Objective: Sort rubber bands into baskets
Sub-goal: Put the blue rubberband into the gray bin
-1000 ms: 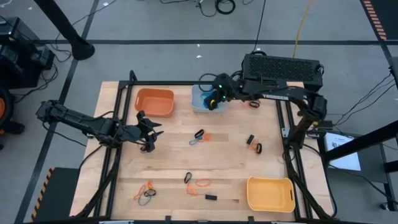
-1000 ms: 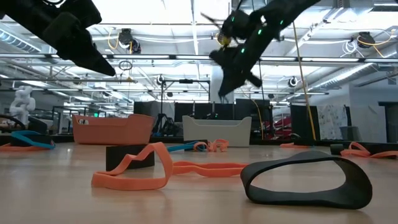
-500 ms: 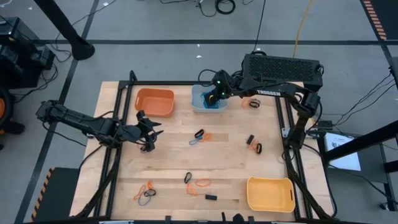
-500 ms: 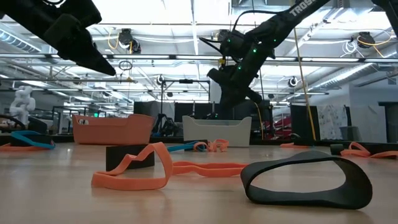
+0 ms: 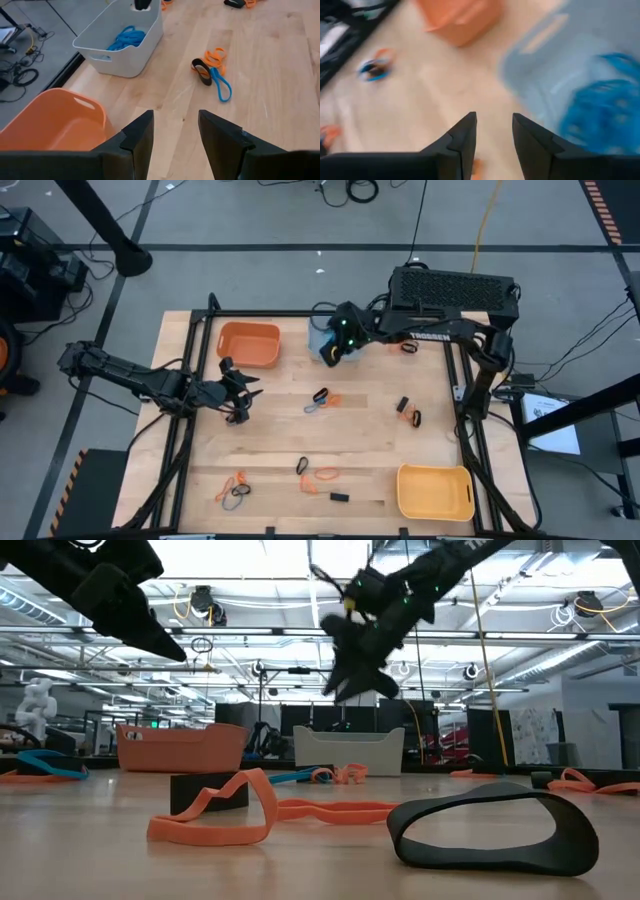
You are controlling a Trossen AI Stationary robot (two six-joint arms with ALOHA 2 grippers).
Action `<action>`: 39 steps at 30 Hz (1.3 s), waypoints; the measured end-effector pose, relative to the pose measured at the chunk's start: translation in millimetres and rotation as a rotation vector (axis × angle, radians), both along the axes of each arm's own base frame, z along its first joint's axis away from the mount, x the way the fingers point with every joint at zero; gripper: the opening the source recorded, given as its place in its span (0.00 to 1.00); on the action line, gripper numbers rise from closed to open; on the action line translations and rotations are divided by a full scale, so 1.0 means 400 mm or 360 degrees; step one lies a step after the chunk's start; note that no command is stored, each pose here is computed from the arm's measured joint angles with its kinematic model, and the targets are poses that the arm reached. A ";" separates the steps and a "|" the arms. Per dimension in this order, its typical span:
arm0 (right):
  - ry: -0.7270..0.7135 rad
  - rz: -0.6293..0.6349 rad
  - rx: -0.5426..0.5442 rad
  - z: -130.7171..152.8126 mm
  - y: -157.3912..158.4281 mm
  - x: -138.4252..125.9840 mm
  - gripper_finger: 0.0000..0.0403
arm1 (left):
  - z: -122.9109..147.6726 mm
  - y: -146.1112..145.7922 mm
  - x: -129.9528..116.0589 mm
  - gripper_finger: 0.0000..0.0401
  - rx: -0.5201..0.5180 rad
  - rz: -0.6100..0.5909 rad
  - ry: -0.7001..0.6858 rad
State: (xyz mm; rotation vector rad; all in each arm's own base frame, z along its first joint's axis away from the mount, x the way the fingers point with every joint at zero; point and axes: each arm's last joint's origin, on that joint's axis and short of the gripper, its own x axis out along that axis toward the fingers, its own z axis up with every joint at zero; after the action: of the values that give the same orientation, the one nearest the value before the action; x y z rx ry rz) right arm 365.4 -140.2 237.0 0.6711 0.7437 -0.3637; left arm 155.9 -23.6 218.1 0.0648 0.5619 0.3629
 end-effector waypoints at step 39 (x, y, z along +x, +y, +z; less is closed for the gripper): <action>0.0365 0.0880 -0.0780 -0.275 0.317 0.178 0.29 | 0.000 -0.009 0.007 0.41 -0.0125 -0.0111 -0.0014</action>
State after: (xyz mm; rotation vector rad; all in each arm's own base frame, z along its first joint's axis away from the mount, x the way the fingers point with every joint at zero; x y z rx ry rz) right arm 436.5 -13.5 127.1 -0.0509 0.9778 -0.1018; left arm 158.8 -27.3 217.9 0.0070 0.5635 0.2729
